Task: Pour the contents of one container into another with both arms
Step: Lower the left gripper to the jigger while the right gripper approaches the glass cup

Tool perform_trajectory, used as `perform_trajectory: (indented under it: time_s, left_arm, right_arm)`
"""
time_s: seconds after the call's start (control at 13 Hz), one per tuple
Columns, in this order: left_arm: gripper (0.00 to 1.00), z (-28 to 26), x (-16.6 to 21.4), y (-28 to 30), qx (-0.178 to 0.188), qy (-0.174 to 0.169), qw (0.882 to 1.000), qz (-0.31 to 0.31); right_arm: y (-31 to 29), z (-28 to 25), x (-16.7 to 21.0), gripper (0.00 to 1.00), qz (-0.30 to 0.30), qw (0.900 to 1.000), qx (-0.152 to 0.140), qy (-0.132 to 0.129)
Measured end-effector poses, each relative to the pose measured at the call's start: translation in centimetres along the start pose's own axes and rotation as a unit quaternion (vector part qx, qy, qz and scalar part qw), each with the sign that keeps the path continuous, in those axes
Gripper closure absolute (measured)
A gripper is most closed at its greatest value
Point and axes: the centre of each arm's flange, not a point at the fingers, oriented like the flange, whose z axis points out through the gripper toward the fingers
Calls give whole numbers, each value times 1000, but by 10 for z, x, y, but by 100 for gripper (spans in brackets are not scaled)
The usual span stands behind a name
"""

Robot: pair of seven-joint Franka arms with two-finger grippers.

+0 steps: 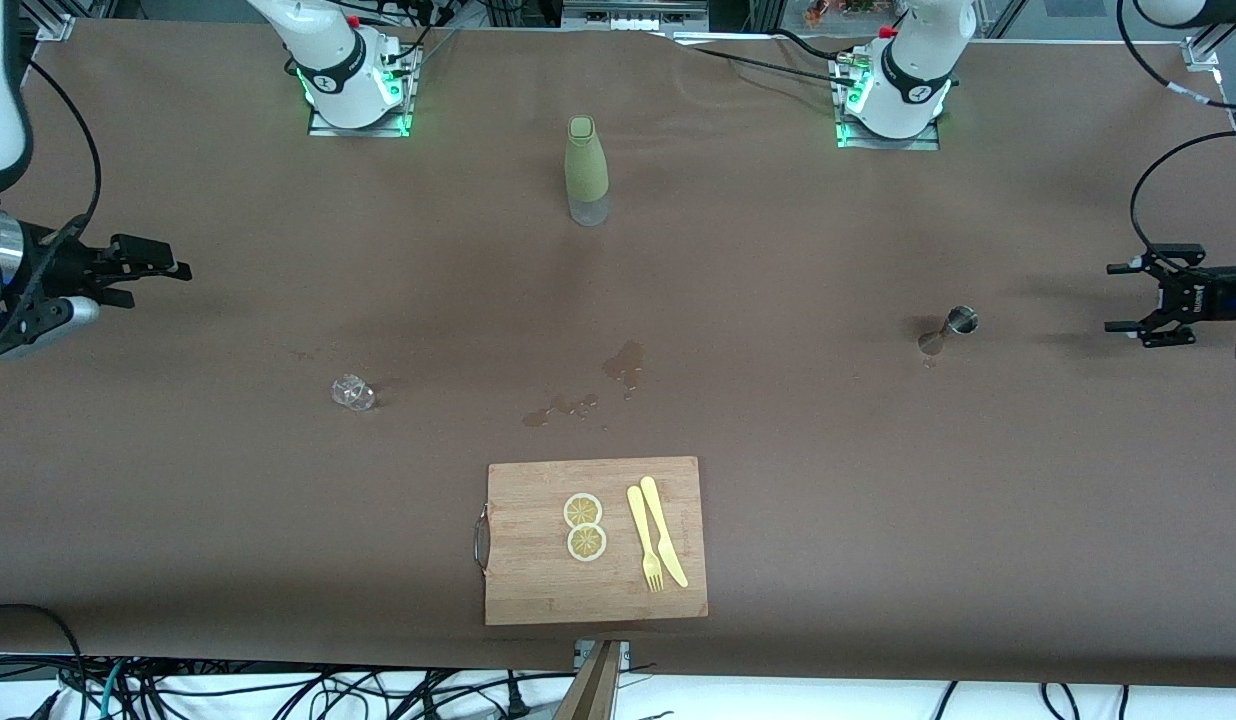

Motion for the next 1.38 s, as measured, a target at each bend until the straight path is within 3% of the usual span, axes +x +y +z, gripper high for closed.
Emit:
perform_trajectory:
  time_s: [0.23, 0.54, 0.92, 1.08, 1.23, 1.38]
  left_arm:
    - [0, 28, -40, -24, -14, 73, 993, 96]
    - [0, 68, -68, -50, -16, 134, 969, 205]
    - [0, 149, -75, -87, -33, 213, 937, 276]
    - [0, 166, -68, -93, -38, 220, 928, 297]
    - [0, 175, -57, -96, -45, 219, 923, 313]
    - [0, 187, -45, -99, -55, 223, 918, 324]
  right_arm:
    - [43, 33, -2, 0, -97, 992, 74, 37]
    - [82, 86, 2, 0, -239, 958, 134, 83]
    - [121, 159, 37, 0, -409, 878, 172, 181]
    - [134, 191, 55, 0, -449, 847, 182, 217]
    - [140, 219, 70, 0, -488, 811, 186, 263]
    - [142, 242, 84, 0, -526, 779, 188, 285]
